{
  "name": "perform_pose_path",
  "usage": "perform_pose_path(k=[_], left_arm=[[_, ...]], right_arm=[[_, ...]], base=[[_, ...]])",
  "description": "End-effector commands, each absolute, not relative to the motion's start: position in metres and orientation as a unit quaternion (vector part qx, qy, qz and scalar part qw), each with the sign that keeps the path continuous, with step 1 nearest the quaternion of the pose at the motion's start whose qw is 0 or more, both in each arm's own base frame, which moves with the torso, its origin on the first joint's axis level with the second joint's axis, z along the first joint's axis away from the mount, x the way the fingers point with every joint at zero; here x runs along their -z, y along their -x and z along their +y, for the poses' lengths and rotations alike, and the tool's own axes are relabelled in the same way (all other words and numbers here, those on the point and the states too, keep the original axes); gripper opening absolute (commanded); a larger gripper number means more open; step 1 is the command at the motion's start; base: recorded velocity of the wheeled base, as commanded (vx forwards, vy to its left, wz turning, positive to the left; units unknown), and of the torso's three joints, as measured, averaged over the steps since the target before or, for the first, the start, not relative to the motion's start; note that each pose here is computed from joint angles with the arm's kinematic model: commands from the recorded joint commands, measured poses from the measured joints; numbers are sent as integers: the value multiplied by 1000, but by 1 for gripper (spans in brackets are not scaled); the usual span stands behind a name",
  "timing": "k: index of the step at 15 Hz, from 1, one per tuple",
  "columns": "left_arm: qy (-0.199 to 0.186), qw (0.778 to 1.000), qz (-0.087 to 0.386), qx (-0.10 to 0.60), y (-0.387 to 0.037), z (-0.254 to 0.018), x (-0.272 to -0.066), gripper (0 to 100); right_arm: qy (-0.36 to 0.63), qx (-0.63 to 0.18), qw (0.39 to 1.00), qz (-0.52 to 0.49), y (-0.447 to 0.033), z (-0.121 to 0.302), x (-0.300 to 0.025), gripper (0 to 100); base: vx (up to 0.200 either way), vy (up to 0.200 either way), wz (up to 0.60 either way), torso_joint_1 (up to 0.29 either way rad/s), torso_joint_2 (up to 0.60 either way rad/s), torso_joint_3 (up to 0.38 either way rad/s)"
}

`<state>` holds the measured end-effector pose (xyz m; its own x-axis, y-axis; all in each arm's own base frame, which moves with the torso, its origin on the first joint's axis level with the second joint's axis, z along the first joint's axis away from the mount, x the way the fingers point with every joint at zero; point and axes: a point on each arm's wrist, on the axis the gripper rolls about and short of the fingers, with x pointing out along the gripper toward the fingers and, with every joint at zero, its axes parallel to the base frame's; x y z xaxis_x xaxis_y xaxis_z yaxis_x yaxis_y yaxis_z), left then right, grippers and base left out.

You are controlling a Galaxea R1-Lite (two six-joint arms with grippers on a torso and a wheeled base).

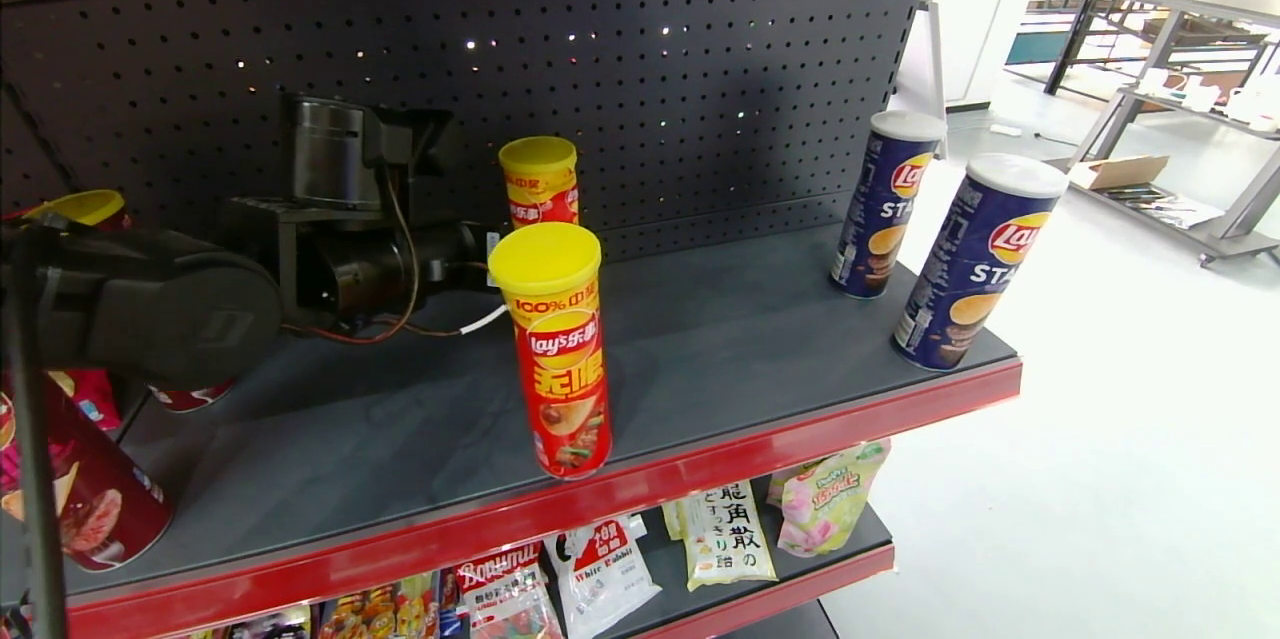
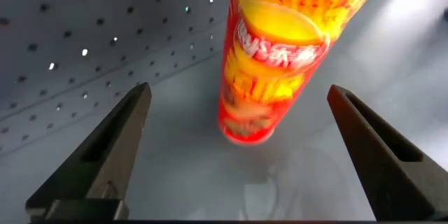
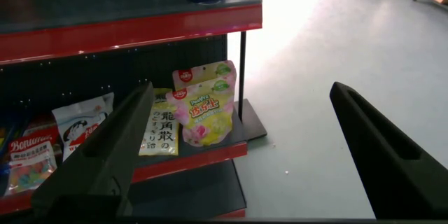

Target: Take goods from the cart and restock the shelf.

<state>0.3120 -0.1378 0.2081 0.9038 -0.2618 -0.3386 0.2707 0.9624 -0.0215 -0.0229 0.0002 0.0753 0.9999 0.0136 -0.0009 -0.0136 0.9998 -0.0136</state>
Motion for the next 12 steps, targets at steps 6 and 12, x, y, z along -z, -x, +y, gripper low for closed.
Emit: perform_pose_path(k=[6,12], left_arm=[[-17,975,178,134,-248,-106,-211,100],[-91,968,124,199,-98,-32,-218,100]], right_arm=[[7,-7,1000,1,23,0,-75,100],[7,-7,1000,1,23,0,-75,100]], base=[[0,0,0,0,0,0],[0,0,0,0,0,0]])
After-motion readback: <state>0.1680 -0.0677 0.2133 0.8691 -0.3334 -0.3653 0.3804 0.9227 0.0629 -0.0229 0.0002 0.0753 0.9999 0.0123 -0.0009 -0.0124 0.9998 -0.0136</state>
